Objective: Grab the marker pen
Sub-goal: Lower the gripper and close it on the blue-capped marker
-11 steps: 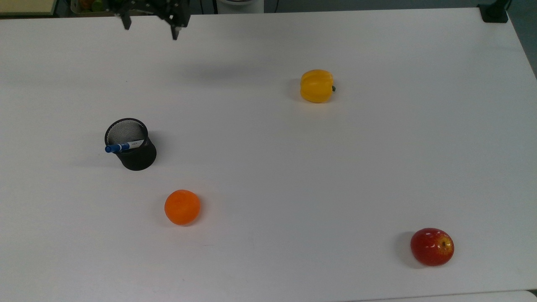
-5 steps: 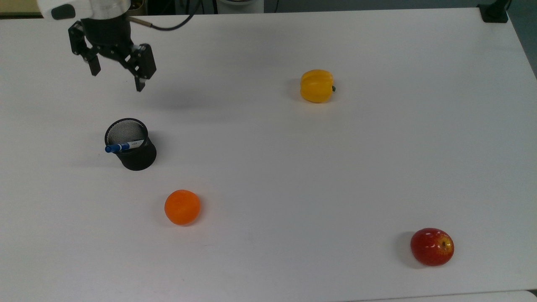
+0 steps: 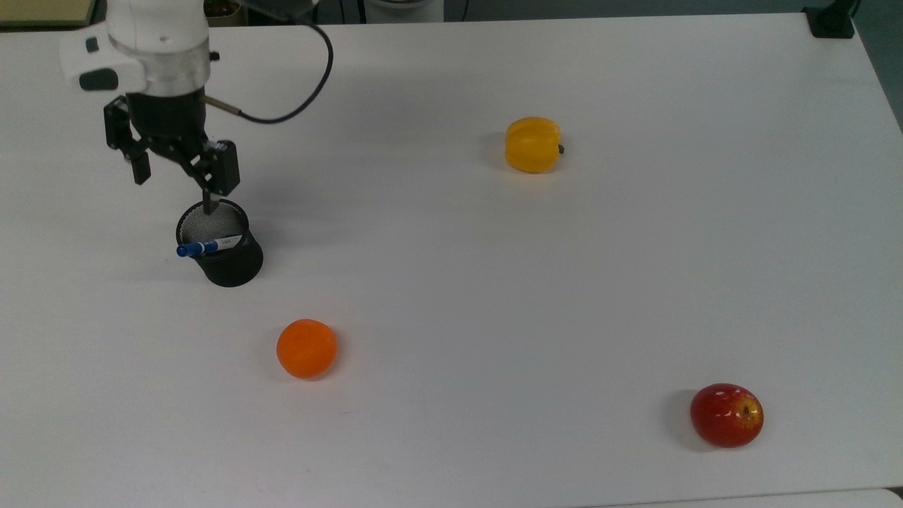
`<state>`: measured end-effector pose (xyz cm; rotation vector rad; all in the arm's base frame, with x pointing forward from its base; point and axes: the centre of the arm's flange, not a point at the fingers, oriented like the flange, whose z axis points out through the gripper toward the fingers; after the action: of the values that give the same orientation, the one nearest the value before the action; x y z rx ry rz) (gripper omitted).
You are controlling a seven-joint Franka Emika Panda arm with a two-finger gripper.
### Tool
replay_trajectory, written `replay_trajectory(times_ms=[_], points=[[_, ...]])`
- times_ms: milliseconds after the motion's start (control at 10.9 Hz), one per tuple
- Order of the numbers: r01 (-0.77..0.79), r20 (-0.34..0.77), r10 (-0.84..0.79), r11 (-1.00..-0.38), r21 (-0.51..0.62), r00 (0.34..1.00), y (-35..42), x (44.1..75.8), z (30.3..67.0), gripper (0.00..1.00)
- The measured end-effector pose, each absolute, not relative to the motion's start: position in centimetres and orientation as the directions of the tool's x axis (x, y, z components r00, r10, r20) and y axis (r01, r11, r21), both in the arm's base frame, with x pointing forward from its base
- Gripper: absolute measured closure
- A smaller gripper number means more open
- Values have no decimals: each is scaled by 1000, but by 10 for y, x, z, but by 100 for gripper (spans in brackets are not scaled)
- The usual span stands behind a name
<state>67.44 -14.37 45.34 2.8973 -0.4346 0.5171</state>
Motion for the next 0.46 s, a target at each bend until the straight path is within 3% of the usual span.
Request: replay_trajectory(times_ms=[458], points=[[-349, 437, -282, -934, 79, 854, -144, 695, 411, 22]])
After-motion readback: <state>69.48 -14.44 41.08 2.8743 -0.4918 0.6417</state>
